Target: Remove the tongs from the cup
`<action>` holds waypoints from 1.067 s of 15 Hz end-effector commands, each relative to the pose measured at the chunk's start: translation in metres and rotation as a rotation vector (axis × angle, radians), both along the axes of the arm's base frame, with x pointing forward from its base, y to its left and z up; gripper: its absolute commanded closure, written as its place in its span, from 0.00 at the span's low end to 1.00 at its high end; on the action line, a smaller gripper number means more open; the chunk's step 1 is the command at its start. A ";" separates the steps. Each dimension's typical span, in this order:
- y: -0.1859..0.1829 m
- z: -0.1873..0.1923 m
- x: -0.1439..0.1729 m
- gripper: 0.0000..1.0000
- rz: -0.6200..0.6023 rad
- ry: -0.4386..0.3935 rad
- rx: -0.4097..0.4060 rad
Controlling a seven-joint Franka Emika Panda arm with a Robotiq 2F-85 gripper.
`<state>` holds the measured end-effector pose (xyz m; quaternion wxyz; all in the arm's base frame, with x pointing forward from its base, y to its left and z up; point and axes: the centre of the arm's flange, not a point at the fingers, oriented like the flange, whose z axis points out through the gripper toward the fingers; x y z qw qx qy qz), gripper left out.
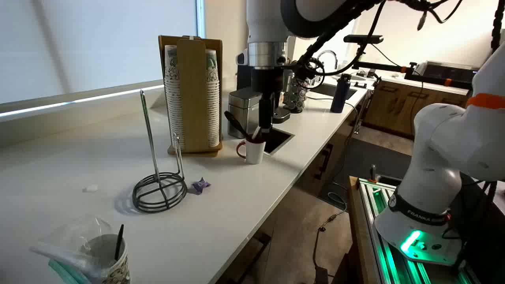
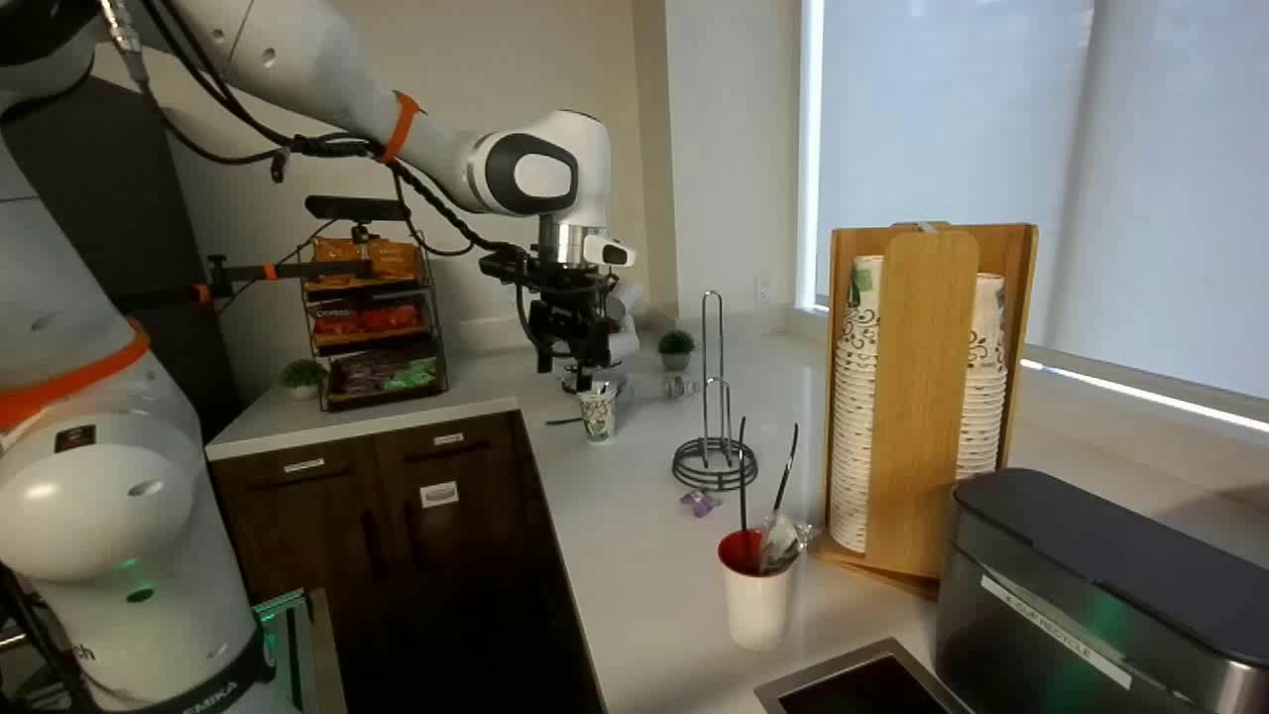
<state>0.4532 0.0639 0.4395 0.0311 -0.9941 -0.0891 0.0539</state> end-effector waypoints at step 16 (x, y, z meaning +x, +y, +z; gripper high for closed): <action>-0.124 0.032 0.020 0.00 0.036 0.266 -0.253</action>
